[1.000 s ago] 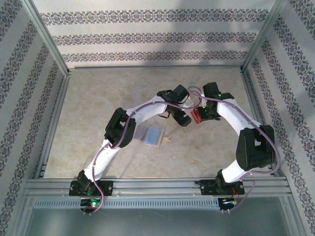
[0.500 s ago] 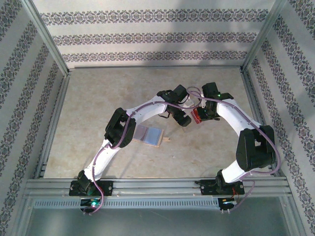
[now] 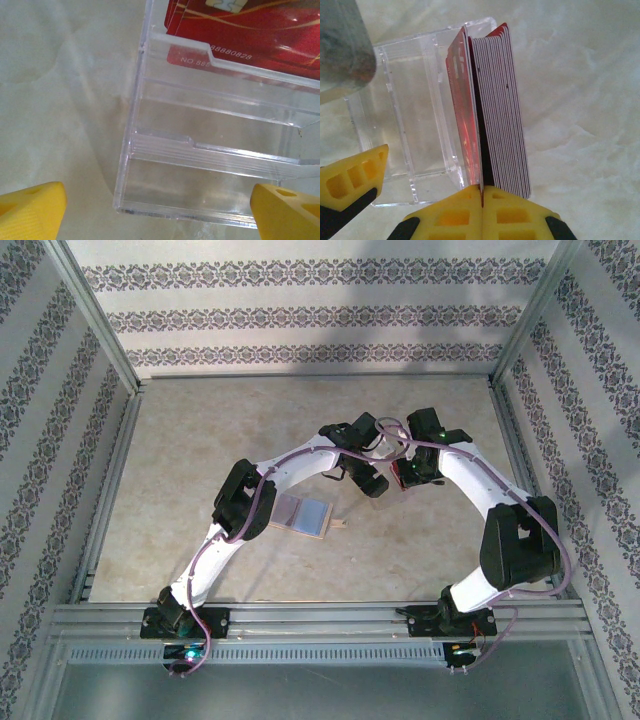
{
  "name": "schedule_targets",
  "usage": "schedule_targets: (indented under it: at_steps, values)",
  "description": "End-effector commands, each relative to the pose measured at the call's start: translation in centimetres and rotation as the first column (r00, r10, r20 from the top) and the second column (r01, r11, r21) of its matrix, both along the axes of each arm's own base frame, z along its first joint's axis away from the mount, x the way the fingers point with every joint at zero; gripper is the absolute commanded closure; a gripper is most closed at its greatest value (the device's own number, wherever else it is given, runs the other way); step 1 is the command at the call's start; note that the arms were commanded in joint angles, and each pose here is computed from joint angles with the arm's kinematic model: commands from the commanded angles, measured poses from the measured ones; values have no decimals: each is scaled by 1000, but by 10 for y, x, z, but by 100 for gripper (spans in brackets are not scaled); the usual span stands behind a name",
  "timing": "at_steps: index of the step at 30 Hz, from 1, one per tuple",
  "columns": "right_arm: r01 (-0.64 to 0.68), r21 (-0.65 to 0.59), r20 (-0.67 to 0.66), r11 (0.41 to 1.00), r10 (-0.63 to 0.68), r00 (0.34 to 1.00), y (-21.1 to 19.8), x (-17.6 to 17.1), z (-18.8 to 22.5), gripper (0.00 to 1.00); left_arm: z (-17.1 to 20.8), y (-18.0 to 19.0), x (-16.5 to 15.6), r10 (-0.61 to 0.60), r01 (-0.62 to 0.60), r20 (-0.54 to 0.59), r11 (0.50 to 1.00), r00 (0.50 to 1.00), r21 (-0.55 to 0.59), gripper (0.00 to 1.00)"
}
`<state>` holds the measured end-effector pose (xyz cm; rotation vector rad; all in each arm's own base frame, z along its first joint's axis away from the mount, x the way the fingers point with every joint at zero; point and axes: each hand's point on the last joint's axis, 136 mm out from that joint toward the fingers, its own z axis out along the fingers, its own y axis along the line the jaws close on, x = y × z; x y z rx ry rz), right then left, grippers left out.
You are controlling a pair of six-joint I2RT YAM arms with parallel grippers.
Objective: Put the credit cards into the card holder
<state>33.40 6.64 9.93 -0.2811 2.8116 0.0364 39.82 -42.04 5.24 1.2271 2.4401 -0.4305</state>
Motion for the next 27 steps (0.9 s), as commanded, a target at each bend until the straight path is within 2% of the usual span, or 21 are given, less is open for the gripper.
schedule_targets:
  at_steps: [1, 12, 17, 27]
  values:
    - [-22, 12, 23, 1000, 22, 999, 4, -2, 7, 95, -47, 23, -29, -40, 54, -81, 983, 996, 173, 5]
    - [-20, 98, 44, 995, 16, 999, 12, -4, 19, 98, -37, 21, -25, -42, 51, -59, 985, 997, 165, 5]
    - [1, 157, 77, 988, -14, 997, 13, -4, 34, 100, -7, 13, -22, -46, 50, -34, 993, 998, 108, 5]
    - [80, 325, 162, 942, -139, 977, 7, -9, 80, 100, 80, 2, -17, -59, 60, 67, 998, 996, -14, 2]
